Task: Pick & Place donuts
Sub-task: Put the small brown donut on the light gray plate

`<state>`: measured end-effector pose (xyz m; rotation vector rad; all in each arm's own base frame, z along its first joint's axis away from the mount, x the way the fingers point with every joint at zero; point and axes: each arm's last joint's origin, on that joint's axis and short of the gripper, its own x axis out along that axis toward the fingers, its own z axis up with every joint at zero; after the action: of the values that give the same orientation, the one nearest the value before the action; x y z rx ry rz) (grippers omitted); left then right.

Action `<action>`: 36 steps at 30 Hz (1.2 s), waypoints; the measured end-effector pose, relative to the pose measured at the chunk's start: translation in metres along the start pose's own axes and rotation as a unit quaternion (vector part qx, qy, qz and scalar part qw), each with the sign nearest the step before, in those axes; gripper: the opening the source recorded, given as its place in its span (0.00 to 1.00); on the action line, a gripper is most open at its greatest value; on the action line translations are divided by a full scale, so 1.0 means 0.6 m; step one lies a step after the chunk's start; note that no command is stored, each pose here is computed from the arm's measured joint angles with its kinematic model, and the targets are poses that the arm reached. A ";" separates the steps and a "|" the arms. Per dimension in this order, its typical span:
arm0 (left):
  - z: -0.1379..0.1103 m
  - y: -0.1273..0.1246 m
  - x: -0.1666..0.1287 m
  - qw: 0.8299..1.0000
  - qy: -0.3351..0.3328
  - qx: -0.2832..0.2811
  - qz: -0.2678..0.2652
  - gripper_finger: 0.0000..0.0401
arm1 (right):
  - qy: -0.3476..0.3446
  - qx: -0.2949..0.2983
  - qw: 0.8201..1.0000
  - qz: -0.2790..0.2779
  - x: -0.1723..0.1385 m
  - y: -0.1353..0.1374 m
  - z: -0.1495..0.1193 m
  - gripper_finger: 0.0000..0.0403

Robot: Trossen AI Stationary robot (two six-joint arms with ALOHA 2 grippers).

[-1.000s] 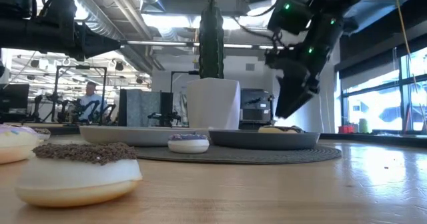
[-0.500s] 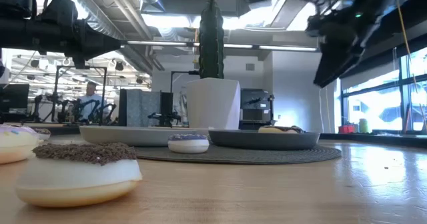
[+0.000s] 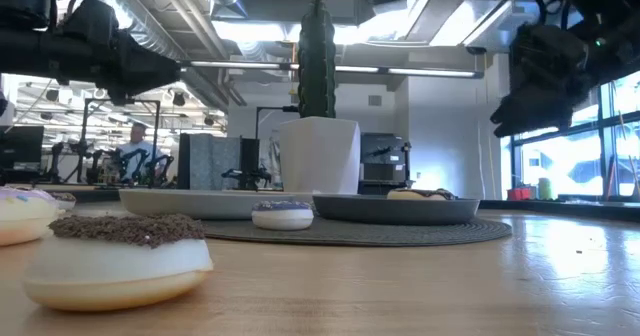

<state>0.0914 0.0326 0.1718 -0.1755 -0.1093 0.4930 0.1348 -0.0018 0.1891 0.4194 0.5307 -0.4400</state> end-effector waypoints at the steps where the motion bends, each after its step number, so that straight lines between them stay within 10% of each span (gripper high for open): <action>1: -0.002 0.001 0.000 1.000 0.004 -0.003 0.011 0.42 | -0.004 0.002 1.000 0.003 0.002 -0.002 -0.005 0.52; 11: -0.002 0.002 0.000 0.999 0.002 -0.039 0.019 0.54 | -0.007 0.002 1.000 0.003 0.016 -0.012 -0.027 0.52; 18: 0.041 -0.013 -0.002 0.995 -0.013 -0.065 -0.068 0.51 | -0.019 -0.018 1.000 0.009 0.015 -0.010 -0.024 0.52; 24: 0.096 -0.020 0.003 0.989 0.139 -0.044 0.016 0.47 | -0.020 -0.017 1.000 0.010 0.015 -0.009 -0.023 0.52; 29: 0.111 -0.024 0.019 0.943 0.317 -0.011 0.098 0.45 | -0.022 -0.016 1.000 0.007 0.015 -0.010 -0.023 0.52; 36: 0.088 -0.038 0.066 0.852 0.518 0.031 0.065 0.42 | -0.022 -0.017 1.000 0.007 0.015 -0.010 -0.023 0.52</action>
<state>0.1289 0.0391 0.2306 -0.3679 0.9883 0.4807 0.1337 -0.0025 0.1715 0.3797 0.4922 -0.4254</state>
